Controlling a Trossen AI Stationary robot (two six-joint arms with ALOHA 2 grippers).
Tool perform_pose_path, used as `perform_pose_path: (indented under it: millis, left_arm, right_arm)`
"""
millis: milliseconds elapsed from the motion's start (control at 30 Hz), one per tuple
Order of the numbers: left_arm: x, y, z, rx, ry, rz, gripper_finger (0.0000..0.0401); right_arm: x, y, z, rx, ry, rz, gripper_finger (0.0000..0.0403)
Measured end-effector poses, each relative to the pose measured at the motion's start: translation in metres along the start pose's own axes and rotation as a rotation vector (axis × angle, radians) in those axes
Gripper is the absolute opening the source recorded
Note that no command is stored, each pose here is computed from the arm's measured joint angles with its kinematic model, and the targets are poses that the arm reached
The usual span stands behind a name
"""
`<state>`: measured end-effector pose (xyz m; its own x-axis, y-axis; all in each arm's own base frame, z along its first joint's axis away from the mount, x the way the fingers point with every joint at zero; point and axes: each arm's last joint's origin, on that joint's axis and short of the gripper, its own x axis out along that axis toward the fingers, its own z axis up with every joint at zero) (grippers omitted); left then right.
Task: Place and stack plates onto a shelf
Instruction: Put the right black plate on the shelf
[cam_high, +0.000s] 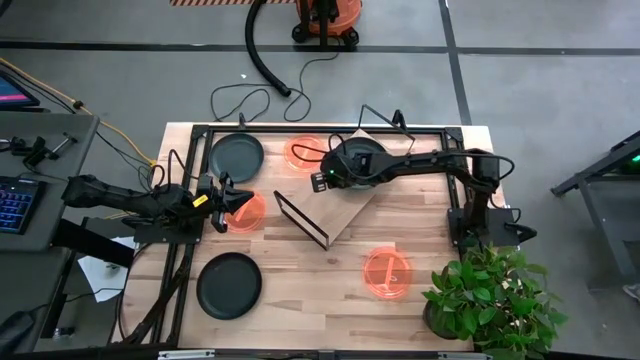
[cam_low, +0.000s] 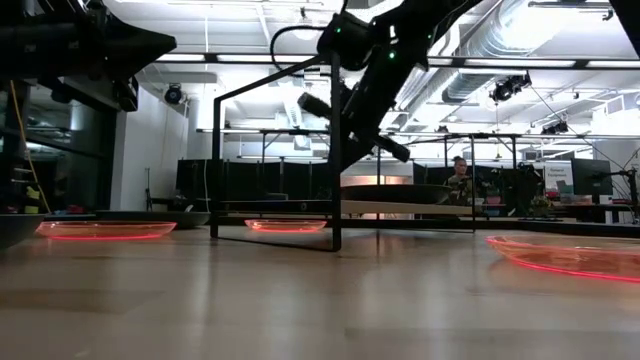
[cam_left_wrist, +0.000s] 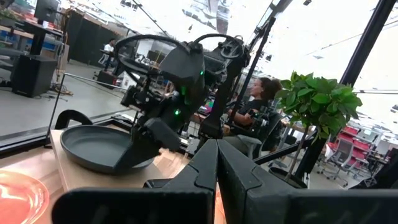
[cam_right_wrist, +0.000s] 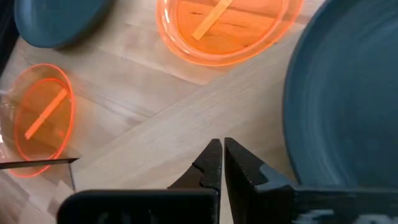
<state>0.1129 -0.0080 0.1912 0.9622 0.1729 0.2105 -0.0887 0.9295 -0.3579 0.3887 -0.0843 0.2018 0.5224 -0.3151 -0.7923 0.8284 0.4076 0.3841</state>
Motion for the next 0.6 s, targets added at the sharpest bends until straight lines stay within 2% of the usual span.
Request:
perform_pose_path:
  millis: [200, 600]
  left_arm:
    - [0.000, 0.000, 0.000, 0.000, 0.000, 0.000, 0.0001]
    - [0.000, 0.000, 0.000, 0.000, 0.000, 0.000, 0.0001]
  right_arm:
    - [0.009, -0.001, -0.003, -0.019, 0.003, -0.010, 0.0000]
    - [0.010, -0.013, 0.002, -0.023, -0.020, -0.118, 0.0000]
